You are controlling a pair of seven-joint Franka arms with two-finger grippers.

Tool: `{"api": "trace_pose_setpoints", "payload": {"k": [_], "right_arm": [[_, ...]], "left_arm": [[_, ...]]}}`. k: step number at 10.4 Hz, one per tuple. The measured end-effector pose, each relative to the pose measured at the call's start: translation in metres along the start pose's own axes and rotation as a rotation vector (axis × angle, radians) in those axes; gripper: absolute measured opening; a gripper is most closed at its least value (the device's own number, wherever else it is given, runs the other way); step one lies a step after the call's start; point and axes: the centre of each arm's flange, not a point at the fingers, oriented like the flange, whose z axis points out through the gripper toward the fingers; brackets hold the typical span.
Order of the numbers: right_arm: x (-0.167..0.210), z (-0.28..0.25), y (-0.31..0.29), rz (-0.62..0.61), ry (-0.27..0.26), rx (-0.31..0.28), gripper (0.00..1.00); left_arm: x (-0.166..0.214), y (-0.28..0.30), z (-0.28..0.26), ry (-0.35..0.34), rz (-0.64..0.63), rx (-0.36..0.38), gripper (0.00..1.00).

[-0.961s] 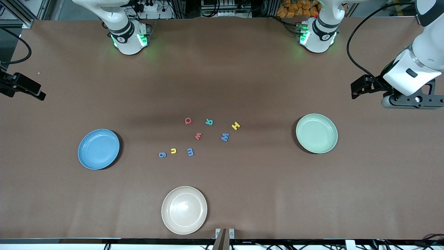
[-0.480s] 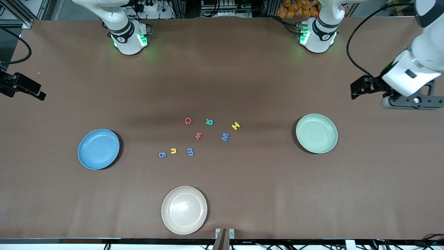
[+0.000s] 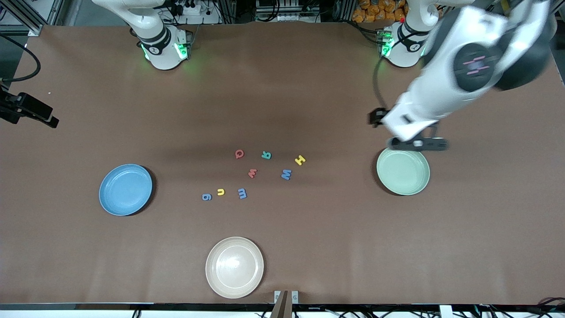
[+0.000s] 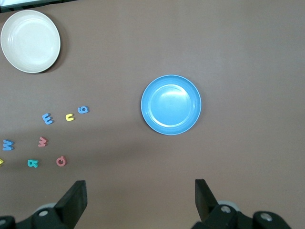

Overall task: Sort upper and lower case letters into plates
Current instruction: 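Lower the left gripper onto the yellow H and close it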

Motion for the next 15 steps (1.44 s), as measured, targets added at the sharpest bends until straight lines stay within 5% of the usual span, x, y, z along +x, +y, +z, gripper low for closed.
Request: {"api": "trace_pose_setpoints", "payload": {"k": [8, 12, 15], "right_arm": [[0.0, 0.0, 0.0, 0.0, 0.0, 0.0, 1.0], [0.0, 0.0, 0.0, 0.0, 0.0, 0.0, 1.0], [0.0, 0.0, 0.0, 0.0, 0.0, 0.0, 1.0]], "left_arm": [[0.007, 0.15, 0.122, 0.056, -0.17, -0.112, 1.0], [0.018, 0.17, 0.188, 0.1, -0.155, -0.046, 1.0], [0.034, 0.168, 0.237, 0.094, -0.301, -0.063, 1.0]]}}
